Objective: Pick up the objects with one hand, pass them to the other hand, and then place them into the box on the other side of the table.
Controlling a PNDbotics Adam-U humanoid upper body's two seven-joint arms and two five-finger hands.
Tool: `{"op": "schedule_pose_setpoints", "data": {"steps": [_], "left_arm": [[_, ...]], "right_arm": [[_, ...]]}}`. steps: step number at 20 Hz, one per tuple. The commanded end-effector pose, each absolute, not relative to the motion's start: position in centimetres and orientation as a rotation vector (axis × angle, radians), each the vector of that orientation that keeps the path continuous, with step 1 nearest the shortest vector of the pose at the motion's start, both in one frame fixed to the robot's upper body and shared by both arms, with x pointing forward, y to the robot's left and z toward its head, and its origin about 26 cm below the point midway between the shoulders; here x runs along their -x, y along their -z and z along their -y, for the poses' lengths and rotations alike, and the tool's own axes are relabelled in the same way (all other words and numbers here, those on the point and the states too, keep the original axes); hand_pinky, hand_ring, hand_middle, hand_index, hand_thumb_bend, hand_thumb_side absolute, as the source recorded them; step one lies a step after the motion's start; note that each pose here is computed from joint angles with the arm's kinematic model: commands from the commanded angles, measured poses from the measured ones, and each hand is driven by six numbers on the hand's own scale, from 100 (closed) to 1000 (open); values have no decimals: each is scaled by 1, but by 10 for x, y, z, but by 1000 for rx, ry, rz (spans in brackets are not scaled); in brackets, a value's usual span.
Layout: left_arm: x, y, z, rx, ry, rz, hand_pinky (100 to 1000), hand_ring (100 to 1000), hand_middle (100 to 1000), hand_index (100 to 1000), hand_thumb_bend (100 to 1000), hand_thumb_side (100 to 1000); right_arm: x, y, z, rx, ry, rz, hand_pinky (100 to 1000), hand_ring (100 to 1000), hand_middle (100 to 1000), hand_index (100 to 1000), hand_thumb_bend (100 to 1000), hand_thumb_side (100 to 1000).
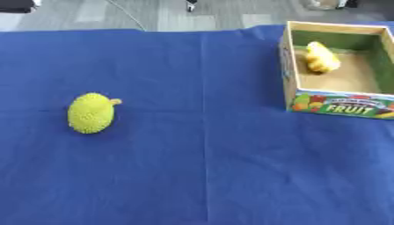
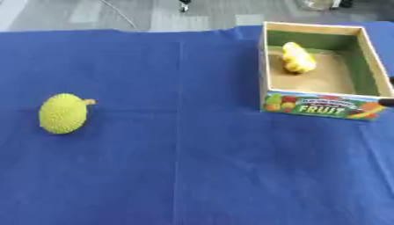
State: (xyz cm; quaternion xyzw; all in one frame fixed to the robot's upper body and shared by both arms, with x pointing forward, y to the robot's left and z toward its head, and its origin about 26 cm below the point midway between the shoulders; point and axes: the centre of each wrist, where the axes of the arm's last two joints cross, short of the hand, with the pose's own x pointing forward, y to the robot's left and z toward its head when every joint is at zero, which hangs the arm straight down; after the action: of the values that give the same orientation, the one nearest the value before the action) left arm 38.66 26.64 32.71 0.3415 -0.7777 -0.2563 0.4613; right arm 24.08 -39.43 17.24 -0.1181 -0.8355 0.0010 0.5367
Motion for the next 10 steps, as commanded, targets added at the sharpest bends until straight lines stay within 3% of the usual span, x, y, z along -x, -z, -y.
{"op": "schedule_pose_setpoints", "data": {"steps": [1, 10], "left_arm": [[-362, -337, -259, -803, 548, 2027, 574, 471, 413, 483, 100, 149], [-340, -295, -241, -672, 404, 2066, 561, 459, 399, 475, 100, 188]], "right_arm": [[-240, -187, 396, 298, -48, 2027, 664, 889, 882, 962, 100, 674], [-241, -190, 395, 294, -85, 2031, 665, 891, 883, 962, 100, 666]]}}
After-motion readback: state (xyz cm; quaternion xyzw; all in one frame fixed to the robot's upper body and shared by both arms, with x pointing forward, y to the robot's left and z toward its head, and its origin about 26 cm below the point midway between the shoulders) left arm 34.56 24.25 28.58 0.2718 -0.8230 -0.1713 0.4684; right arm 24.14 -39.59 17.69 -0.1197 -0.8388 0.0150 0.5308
